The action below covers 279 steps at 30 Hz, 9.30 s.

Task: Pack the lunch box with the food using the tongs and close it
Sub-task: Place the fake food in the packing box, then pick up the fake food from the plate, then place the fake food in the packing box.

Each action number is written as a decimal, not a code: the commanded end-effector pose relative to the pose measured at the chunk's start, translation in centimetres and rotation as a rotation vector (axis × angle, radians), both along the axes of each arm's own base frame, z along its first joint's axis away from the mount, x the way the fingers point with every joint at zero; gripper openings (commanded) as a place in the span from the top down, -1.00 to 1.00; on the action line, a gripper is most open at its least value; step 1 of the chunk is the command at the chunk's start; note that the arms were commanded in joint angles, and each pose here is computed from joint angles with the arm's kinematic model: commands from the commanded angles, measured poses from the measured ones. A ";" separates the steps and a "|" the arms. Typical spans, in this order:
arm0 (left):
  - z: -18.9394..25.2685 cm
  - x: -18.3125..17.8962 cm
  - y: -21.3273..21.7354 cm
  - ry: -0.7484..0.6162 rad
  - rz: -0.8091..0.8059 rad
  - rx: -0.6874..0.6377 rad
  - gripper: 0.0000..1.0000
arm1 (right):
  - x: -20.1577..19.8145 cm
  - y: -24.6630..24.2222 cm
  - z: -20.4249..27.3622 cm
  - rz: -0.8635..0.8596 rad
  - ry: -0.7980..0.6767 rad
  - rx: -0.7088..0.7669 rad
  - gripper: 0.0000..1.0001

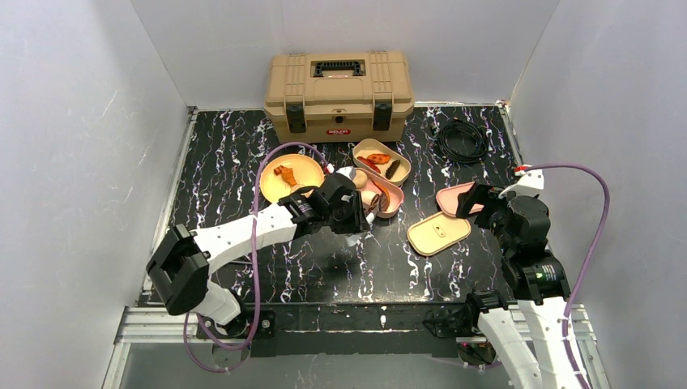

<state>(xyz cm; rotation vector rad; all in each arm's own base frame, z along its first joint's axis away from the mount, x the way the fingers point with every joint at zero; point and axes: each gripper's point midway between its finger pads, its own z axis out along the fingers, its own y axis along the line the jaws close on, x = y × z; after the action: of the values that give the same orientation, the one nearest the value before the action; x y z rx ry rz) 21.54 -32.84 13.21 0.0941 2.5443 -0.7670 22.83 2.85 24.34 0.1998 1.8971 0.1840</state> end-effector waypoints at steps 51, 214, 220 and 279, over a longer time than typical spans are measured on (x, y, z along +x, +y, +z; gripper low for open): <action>7.9 4.3 18.0 -0.273 0.056 0.451 0.49 | 0.4 0.3 1.2 0.006 -0.050 0.011 -1.00; 2.4 19.0 4.5 -0.272 -0.245 0.249 0.62 | -0.3 -2.1 6.1 -0.177 -0.116 0.098 -1.00; 2.1 19.1 4.8 -0.273 -0.234 0.269 0.40 | -0.2 -2.0 5.7 -0.172 -0.107 0.097 -1.00; 2.8 10.6 23.6 -0.274 -0.038 0.518 0.12 | -2.0 -1.4 4.6 -0.091 -0.081 0.046 -1.00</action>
<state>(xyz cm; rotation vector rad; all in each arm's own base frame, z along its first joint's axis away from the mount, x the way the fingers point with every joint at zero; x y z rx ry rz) 30.83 -10.15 15.92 0.3050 2.4336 -0.1706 20.84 1.25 29.09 0.3464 1.7976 0.1807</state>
